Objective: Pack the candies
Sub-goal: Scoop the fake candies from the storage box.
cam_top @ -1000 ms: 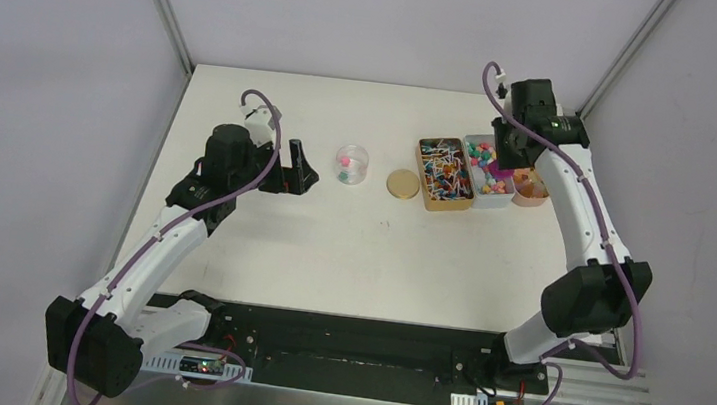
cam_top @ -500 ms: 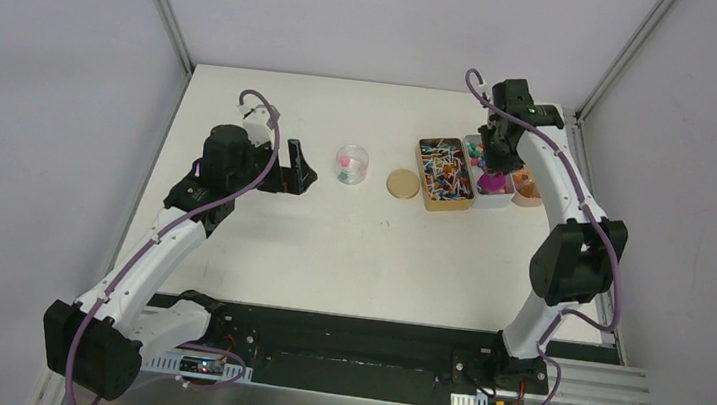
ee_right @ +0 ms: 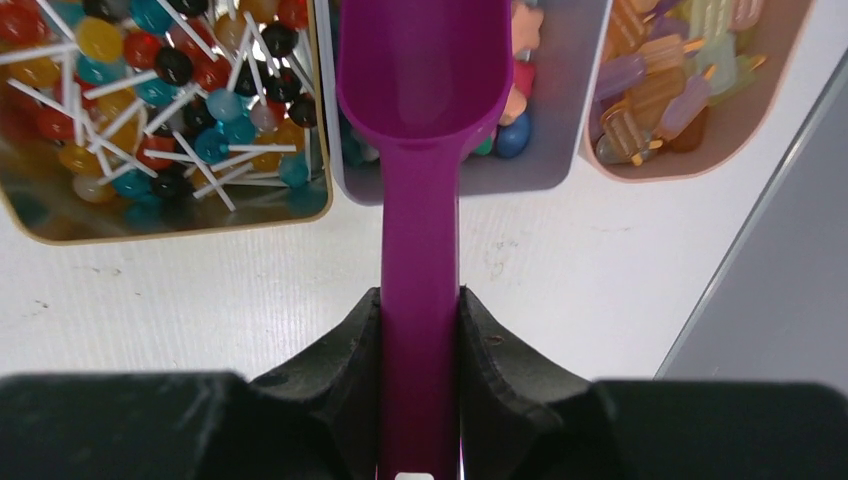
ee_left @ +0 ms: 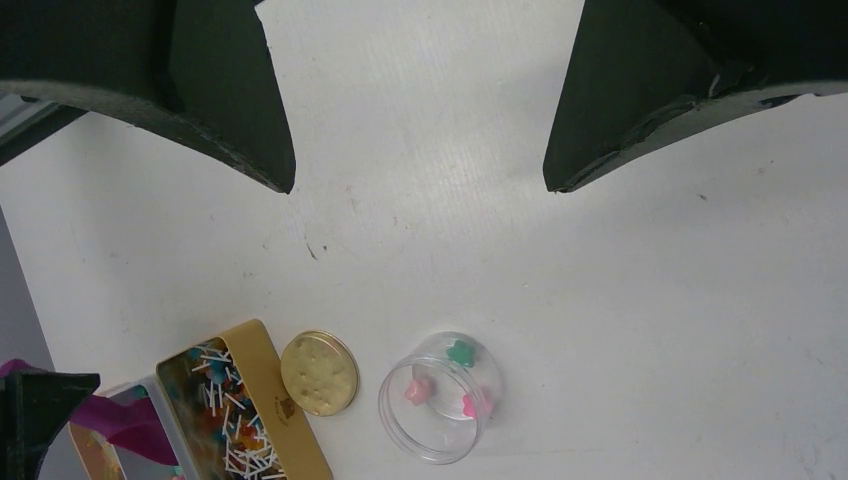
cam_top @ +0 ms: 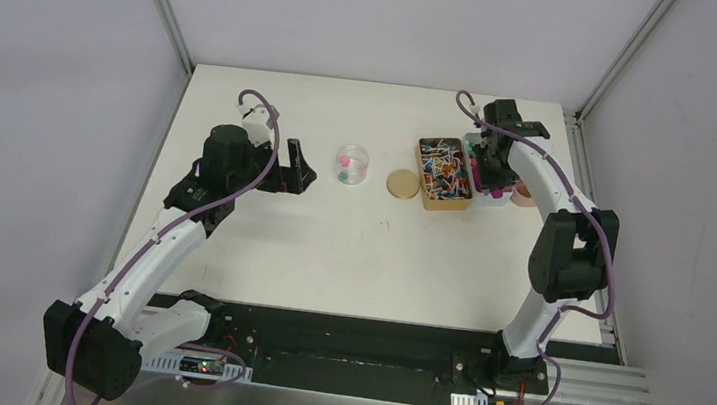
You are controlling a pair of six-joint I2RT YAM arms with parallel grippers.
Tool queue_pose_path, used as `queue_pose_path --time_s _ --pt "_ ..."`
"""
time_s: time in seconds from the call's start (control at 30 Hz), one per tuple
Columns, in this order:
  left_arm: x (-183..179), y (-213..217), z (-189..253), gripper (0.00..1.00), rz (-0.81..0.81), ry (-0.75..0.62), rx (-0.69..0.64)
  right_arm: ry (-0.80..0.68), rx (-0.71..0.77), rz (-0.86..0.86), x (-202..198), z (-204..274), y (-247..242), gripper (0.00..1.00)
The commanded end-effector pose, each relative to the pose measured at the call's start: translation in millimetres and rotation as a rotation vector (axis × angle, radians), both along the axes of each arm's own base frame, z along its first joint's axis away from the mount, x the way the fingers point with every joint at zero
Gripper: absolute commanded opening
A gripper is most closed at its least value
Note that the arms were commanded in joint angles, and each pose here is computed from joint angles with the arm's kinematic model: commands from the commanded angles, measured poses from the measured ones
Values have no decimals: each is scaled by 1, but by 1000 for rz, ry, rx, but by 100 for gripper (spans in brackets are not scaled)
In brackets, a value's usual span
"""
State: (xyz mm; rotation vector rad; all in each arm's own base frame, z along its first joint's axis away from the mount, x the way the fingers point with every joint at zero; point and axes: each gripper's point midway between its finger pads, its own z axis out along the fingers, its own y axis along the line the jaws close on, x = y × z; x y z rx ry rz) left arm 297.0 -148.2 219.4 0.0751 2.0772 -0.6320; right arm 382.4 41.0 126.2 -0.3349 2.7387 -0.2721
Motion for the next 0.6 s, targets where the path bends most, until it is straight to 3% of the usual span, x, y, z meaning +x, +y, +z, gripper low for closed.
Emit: queue_pose_path --time_s 0.0,0.57 --pt "1 0 13 99 -5 -56 1 -49 41 -19 0 4 2 0" --pt "0 2 14 99 2 -62 4 -78 82 -57 -10 -27 -8 0"
